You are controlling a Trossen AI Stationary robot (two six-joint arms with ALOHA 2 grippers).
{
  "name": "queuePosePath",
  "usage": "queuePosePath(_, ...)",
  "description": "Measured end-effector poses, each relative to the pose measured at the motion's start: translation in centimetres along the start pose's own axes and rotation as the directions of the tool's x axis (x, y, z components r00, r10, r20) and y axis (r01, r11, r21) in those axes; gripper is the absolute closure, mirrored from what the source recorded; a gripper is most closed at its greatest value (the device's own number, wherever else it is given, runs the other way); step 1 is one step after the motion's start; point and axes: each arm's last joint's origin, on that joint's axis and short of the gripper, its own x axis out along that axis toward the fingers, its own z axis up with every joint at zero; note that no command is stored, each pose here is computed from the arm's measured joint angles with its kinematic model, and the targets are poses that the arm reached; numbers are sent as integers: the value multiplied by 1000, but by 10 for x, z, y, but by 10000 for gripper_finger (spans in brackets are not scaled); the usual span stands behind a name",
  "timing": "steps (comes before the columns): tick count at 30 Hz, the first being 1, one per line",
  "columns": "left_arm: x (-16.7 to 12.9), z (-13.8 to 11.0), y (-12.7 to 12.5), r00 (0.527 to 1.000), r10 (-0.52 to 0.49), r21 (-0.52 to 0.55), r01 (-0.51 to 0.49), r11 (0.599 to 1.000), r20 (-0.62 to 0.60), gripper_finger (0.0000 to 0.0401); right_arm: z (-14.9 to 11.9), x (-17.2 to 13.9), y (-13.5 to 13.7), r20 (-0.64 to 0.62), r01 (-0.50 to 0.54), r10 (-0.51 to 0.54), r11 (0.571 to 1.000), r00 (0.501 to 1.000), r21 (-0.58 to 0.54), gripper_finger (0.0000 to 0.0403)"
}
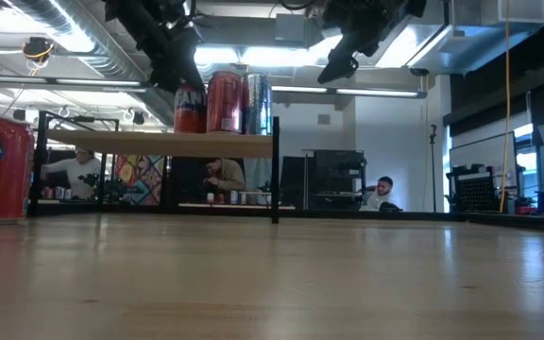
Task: Place canned beverage on shelf
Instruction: Put the bottom red soda can on the shelf, then put the red soda can on the shelf aligned with the other red soda can
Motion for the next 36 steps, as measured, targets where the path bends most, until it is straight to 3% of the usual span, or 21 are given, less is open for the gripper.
queuePosePath(6,-37,21,-5,998,18,16,-19,1000,68,54,0,0,0,-1,4,-4,1000,1000,5,68)
queuePosePath(13,-91,28,-27,999,-23,-28,24,999,44,54,0,0,0,-1,4,-4,989,1000,147,68)
queuePosePath(17,-110,20,-47,996,-89,-66,90,994,17,53,0,0,1,-4,-5,6,953,1000,302,68)
queuePosePath(21,-117,-4,-67,984,-142,-109,130,986,-110,53,-1,0,1,-4,-9,12,906,1000,424,68)
queuePosePath(25,-116,-22,-79,965,-98,-157,60,986,-245,53,0,4,8,-40,7,15,875,999,484,68)
queuePosePath(28,-116,-30,-84,949,-43,-222,-29,975,-311,54,-1,11,21,-130,110,-51,862,990,495,68)
queuePosePath(31,-118,-36,-89,929,-28,-275,-80,958,-369,57,1,18,34,-189,194,-120,876,975,442,68)
queuePosePath(36,-121,-44,-92,899,24,-431,-233,872,-438,57,4,24,50,-209,176,-107,921,972,347,68)
